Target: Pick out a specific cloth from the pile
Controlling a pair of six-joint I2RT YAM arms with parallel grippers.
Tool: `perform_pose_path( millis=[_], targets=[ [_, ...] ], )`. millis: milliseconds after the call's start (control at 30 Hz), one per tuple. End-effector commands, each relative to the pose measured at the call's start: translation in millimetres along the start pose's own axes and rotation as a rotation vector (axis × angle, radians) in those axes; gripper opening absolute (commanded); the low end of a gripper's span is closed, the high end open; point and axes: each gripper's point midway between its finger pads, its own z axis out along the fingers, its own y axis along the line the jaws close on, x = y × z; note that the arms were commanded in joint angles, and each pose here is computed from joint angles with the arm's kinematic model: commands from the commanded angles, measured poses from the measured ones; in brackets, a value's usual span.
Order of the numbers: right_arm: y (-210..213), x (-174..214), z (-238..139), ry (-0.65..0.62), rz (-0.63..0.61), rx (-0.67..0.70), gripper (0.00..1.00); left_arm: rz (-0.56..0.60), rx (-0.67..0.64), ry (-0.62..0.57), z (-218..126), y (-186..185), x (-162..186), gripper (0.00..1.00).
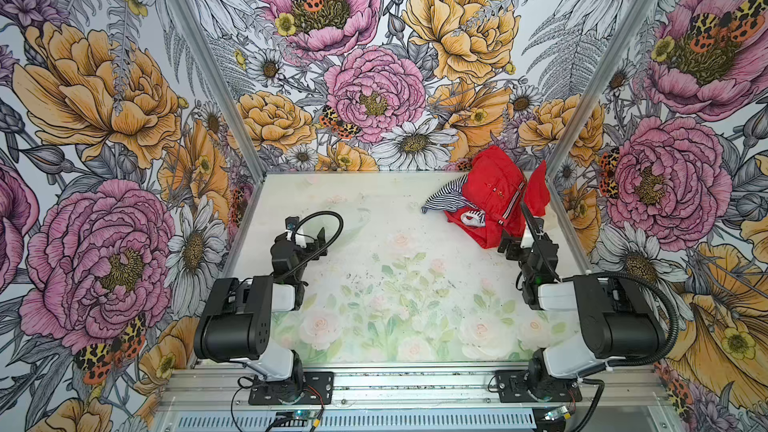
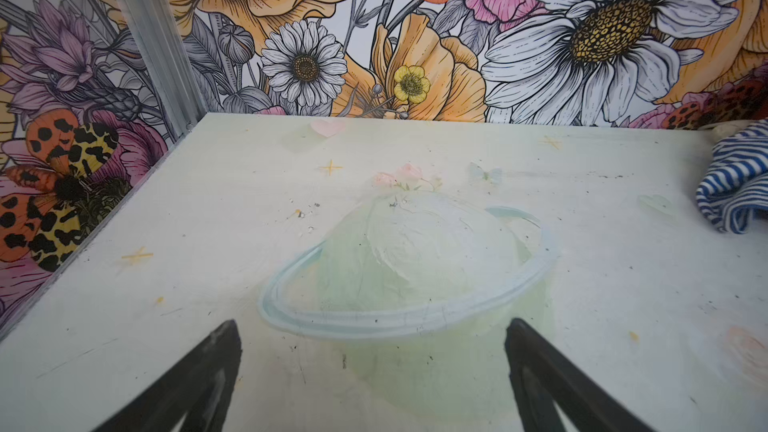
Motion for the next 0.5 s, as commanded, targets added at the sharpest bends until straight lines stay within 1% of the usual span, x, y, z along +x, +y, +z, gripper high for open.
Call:
perform_pose_path(
  millis=[0, 200, 267, 467],
  targets=[
    [5.8, -11.5, 2.9, -0.028, 0.002, -0.024, 0.99, 0.002, 0.002, -0.031, 2.5, -2.5, -9.3, 0.99],
    [5.7, -12.0, 2.9, -0.03, 0.002, -0.024, 1.0, 0.0, 0.004, -0.031, 2.4, -1.9, -9.2, 0.99],
    [5.9, -11.4, 2.9, -0.028, 0.002, -0.024, 0.99, -0.02, -0.011, -0.03, 2.8, 3.7, -9.3, 0.99],
    [6.8, -11.4, 3.9, -0.022, -0.003, -0.025, 0.99, -0.036, 0.006, -0.044, 0.0, 6.0, -10.0, 0.99]
  ],
)
